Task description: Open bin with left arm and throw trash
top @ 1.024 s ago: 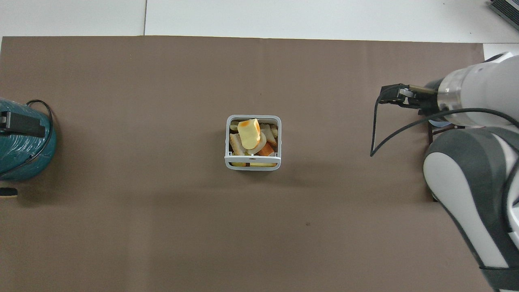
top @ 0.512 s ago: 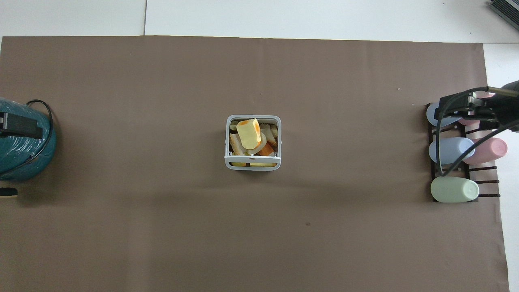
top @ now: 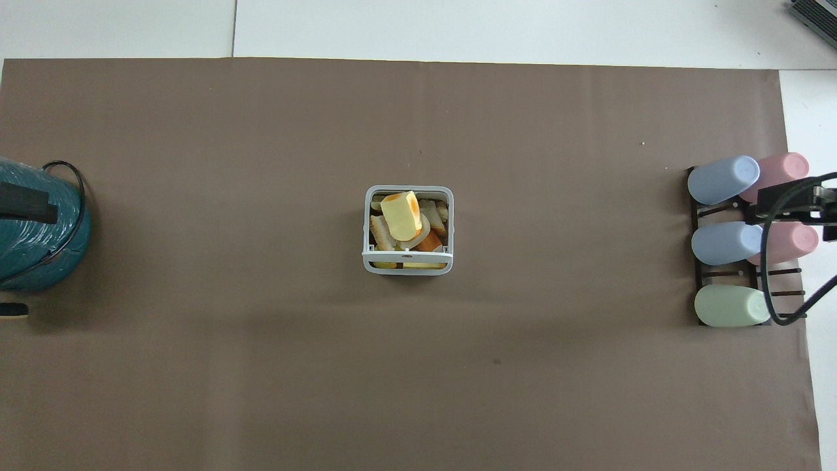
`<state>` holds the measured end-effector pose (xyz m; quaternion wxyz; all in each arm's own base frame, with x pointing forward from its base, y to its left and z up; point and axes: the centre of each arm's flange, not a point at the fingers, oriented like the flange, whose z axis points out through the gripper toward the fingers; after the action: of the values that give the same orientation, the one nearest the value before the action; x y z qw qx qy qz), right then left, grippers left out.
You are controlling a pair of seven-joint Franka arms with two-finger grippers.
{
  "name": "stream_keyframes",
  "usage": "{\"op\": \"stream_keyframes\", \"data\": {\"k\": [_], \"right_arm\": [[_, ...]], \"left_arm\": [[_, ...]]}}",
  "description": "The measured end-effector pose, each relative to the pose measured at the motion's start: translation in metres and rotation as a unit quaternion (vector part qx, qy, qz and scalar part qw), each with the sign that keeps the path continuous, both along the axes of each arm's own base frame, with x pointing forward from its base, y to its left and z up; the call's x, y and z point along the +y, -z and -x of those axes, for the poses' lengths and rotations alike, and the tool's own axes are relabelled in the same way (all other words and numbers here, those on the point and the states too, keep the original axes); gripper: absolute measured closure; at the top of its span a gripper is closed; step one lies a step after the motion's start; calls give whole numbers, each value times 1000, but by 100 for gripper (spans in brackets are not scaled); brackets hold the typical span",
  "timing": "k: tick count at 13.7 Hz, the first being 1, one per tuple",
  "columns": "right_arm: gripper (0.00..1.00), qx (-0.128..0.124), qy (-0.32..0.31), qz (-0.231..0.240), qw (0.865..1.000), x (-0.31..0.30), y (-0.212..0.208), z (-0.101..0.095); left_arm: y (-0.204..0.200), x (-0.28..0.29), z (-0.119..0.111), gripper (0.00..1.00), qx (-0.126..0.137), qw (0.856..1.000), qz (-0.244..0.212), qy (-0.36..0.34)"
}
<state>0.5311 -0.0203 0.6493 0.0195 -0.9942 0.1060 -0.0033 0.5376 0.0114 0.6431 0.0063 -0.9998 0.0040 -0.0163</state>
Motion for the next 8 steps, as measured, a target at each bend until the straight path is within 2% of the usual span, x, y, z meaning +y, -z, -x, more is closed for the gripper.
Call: {"op": "stream_keyframes", "data": {"k": [8], "right_arm": [[0, 3, -12, 30, 999, 7, 0, 0]], "left_arm": [[0, 0, 0, 0, 0, 1000, 0, 0]]}}
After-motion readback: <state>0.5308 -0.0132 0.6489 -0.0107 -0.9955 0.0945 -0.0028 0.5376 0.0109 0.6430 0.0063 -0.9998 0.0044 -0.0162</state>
